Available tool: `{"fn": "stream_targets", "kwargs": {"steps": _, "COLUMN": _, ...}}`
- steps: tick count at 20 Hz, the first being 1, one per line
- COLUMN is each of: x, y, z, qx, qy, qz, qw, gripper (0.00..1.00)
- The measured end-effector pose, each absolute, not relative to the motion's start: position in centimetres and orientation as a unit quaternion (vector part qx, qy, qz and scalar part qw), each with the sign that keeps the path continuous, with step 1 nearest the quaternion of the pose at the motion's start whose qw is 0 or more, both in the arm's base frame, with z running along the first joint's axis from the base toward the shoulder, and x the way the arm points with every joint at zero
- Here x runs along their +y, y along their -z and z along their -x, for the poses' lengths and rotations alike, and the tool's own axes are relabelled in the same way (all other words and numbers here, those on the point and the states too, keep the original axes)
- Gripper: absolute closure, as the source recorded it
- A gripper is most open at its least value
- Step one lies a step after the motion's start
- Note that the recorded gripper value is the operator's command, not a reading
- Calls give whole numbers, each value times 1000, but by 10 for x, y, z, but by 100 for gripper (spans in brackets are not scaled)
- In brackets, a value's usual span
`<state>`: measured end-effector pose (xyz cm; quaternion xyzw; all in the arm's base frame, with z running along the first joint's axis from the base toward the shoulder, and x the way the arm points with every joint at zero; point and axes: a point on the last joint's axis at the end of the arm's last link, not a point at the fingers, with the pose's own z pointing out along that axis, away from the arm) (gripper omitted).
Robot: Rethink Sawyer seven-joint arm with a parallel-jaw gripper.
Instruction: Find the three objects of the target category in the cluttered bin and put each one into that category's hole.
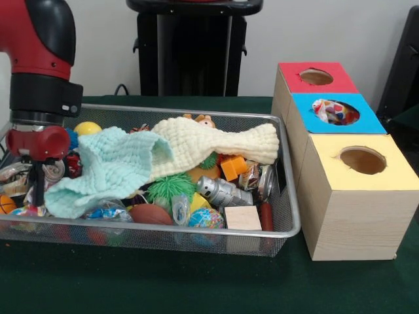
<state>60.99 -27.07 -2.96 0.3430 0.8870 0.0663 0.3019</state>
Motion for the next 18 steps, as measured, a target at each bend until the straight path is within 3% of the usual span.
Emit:
{"fn": "stream_targets", "kwargs": {"steps": 10, "x": -279, "y": 24, "z": -616, "qx": 875, "qy": -92, "qz": -367, "qw": 302, "gripper": 100}}
{"fn": "stream_targets", "kwargs": {"steps": 14, "x": -267, "y": 0, "z": -619, "qx": 886, "qy": -82, "qz": -347, "qw": 297, "gripper": 100}}
{"fn": "stream_targets", "kwargs": {"steps": 18, "x": -247, "y": -45, "z": -627, "qx": 897, "qy": -65, "qz": -323, "qw": 295, "gripper": 100}}
